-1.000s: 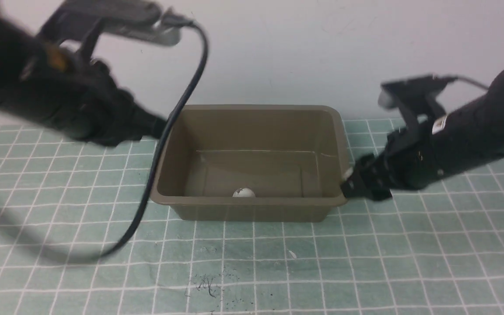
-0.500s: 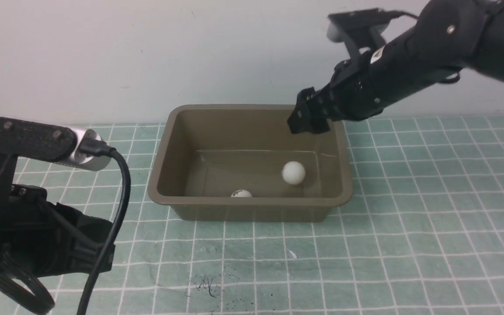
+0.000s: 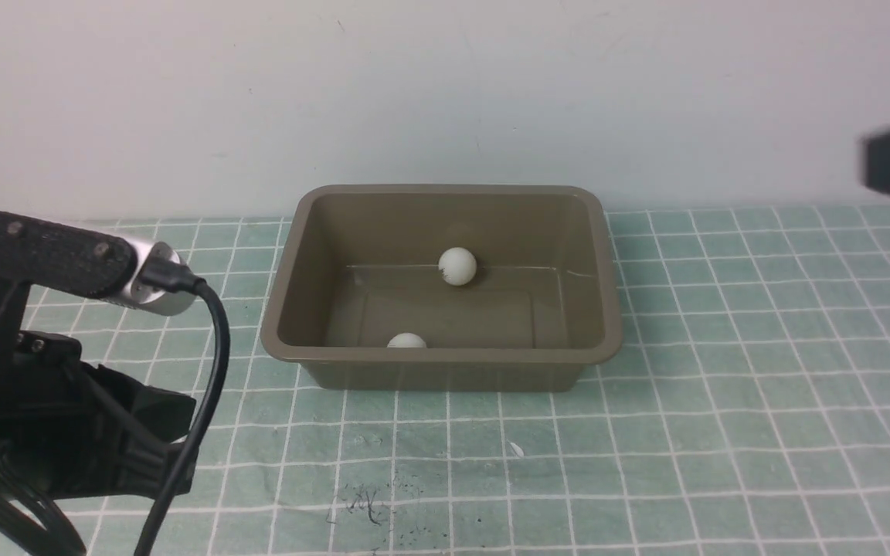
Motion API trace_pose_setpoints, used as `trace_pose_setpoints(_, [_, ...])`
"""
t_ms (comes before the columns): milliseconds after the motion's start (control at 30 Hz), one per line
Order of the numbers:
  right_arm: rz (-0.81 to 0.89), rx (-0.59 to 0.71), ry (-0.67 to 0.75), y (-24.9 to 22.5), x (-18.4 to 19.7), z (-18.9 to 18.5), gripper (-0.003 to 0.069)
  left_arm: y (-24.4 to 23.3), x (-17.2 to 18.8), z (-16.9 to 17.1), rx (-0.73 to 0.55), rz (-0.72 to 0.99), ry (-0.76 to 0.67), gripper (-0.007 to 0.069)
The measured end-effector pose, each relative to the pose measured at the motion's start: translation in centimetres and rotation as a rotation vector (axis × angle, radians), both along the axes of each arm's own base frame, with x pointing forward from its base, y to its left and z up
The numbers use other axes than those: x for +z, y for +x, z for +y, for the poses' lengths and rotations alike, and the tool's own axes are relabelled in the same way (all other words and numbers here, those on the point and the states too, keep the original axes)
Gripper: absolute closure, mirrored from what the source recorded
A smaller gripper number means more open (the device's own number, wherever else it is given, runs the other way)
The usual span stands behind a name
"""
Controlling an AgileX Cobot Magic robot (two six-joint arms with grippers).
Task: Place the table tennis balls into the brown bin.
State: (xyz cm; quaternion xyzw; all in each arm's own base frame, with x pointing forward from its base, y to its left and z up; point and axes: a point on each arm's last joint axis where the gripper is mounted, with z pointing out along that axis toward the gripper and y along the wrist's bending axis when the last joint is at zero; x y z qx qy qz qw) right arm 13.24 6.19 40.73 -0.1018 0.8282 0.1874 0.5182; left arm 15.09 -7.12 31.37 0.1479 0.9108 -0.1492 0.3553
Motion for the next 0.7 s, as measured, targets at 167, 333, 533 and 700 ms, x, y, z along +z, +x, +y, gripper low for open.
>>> trace_pose_setpoints(167, [-0.330,-0.041,0.116,-6.6,-3.9,-3.2,0.0672,0.1,0.1,0.0,-0.005,-0.011,-0.001,0.0630])
trace_pose_setpoints(333, [-0.547,-0.071,0.228,-10.5,-7.9,-5.1,0.0672,0.4,0.4,-0.1,0.005,-0.065,-0.022,0.0630])
trace_pose_setpoints(533, [-0.636,-0.086,0.206,-11.4,-9.4,-5.6,0.0672,-1.0,1.4,0.3,0.017,-0.151,-0.087,0.0630])
trace_pose_setpoints(700, [-0.655,-0.091,0.165,-11.3,-9.5,-5.7,0.0672,-4.5,1.6,1.8,0.041,-0.331,-0.188,0.0630])
